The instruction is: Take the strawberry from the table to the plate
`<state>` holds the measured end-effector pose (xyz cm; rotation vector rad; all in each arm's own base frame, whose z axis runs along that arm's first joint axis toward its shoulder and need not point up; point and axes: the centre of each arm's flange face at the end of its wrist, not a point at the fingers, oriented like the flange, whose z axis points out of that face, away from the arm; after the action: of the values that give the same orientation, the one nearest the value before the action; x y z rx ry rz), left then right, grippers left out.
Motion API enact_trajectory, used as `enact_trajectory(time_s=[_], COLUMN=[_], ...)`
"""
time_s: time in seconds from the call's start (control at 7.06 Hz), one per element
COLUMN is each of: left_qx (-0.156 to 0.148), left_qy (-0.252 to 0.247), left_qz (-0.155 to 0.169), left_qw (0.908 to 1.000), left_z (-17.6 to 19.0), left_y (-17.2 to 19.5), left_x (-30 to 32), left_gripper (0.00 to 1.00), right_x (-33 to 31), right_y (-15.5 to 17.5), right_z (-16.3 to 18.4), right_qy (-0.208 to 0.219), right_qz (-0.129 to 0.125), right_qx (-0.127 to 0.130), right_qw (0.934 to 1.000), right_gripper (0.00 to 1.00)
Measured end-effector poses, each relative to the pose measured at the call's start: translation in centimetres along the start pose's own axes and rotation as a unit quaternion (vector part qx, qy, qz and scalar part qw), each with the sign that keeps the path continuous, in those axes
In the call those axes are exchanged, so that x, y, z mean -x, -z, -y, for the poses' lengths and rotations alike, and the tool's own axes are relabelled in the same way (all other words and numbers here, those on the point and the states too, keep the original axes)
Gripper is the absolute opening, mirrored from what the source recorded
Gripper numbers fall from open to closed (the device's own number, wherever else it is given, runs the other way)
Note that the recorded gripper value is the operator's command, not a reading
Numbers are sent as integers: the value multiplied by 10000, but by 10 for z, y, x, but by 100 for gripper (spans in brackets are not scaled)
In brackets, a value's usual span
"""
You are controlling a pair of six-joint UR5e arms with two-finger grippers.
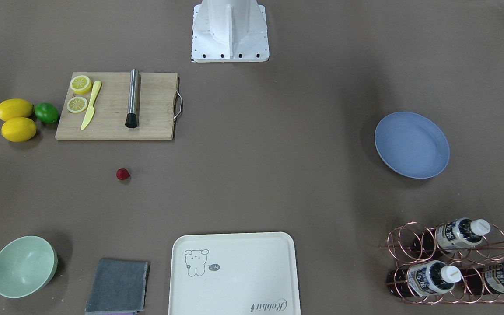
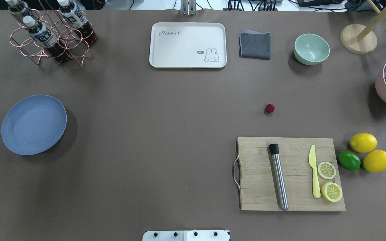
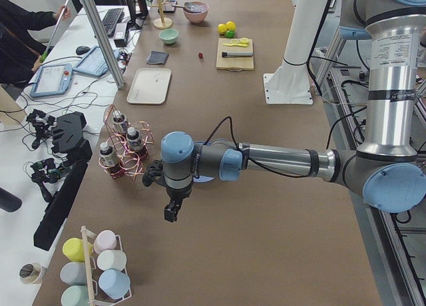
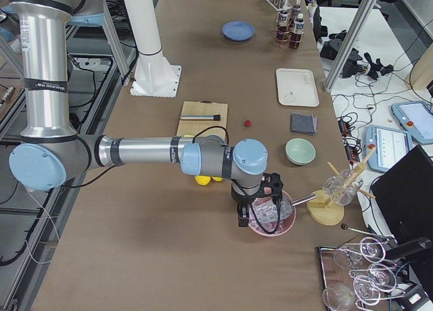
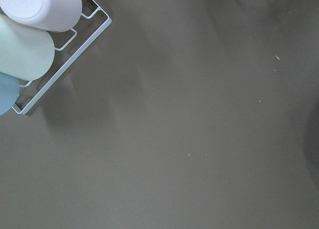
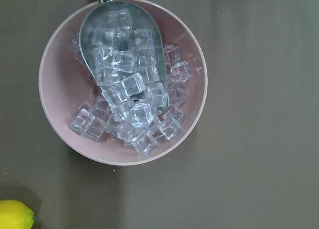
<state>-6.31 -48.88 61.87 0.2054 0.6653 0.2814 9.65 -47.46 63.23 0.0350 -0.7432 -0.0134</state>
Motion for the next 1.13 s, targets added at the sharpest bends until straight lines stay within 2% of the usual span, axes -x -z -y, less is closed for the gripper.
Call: enact_trajectory(time_s=[1.13], left_qx=[-57], left_qy=[-43], left_qz=[12], left_qw=[10000], left_z=[2], left_y=[0], left_x=[0], left_gripper=[98], right_x=[1], right_y=[1], right_z=[1], right_qy=[10], right_qz=[-1], right_qx=[-7], right_qw=[10000], right_gripper=[100])
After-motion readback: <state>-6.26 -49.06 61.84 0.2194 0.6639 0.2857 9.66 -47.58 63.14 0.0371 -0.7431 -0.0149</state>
